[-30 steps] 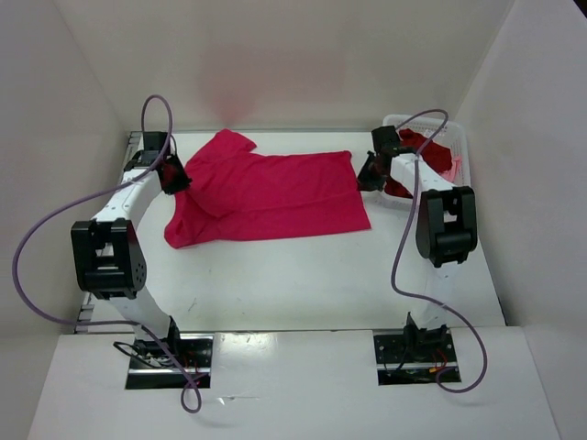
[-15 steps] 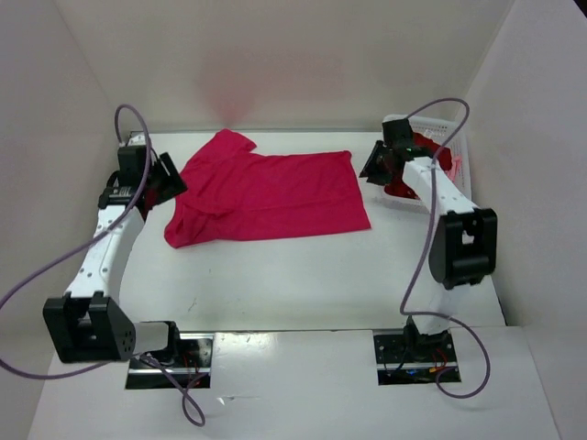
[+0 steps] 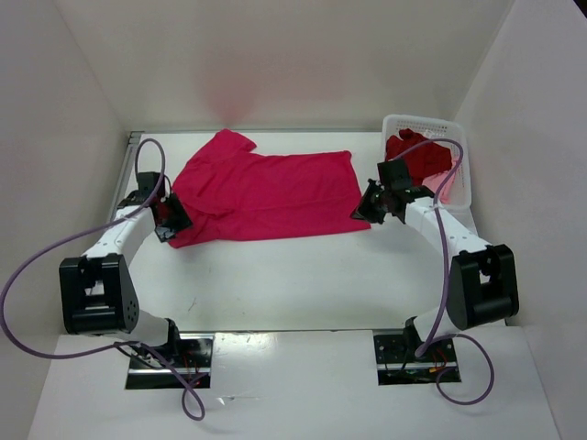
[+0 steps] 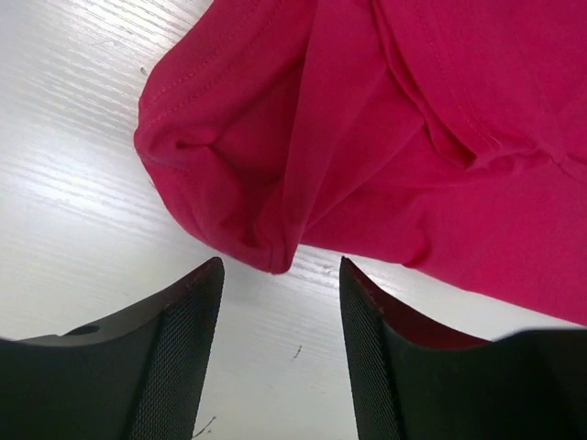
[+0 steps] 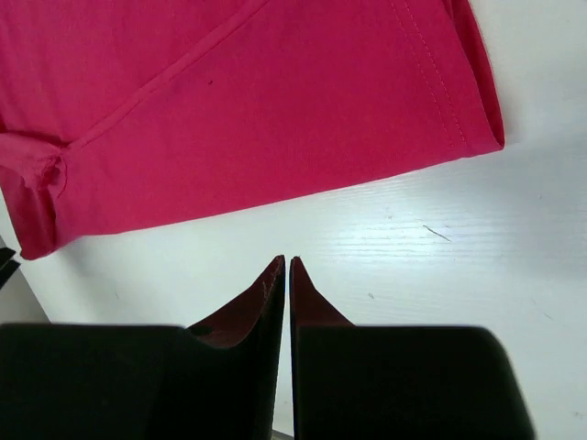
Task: Fold and stack the t-shirts
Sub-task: Fold the flattened tshirt in 1/3 of the way
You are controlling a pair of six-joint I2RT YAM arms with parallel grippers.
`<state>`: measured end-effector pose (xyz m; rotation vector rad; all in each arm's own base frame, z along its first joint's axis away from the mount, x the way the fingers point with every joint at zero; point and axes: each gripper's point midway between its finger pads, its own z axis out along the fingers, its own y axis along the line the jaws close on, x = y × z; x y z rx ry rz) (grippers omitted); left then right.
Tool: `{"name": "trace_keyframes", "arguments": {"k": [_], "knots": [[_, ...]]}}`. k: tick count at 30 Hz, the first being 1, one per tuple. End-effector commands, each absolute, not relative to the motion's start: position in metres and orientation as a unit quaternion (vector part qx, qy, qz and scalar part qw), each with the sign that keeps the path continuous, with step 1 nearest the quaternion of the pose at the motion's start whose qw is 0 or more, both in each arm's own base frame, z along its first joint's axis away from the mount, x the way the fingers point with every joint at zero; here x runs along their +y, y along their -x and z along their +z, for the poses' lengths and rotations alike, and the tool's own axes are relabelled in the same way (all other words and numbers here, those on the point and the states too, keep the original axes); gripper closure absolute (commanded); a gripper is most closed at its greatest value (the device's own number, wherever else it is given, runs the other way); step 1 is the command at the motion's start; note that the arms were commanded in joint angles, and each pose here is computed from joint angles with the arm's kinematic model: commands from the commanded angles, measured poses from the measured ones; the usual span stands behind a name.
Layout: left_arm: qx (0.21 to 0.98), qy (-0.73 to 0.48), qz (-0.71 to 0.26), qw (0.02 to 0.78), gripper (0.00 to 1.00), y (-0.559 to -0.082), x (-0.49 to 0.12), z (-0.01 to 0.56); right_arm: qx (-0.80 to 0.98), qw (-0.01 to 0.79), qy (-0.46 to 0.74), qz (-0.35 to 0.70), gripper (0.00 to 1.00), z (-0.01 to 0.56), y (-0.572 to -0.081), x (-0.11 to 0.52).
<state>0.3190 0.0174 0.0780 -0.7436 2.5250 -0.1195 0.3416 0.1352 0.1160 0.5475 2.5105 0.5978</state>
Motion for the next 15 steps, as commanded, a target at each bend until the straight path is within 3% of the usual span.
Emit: {"name": "trace_keyframes", "arguments": {"k": [1, 5, 10, 15], "knots": [[0.918, 0.299, -0.041, 0.256, 0.47, -0.328, 0.021, 0.070, 0.906, 0.282, -0.196, 0.249, 0.91, 0.135, -0.352, 0.142], [0.915, 0.304, -0.038, 0.263, 0.61, -0.331, 0.023, 0.072, 0.906, 0.282, -0.196, 0.249, 0.89, 0.135, -0.352, 0.142], [0.920, 0.302, -0.028, 0.248, 0.58, -0.329, 0.025, 0.060, 0.905, 0.283, -0.202, 0.246, 0.81, 0.130, -0.354, 0.141], [0.929, 0.298, -0.003, 0.221, 0.71, -0.326, 0.031, 0.041, 0.903, 0.272, -0.222, 0.248, 0.76, 0.119, -0.361, 0.144]]}}
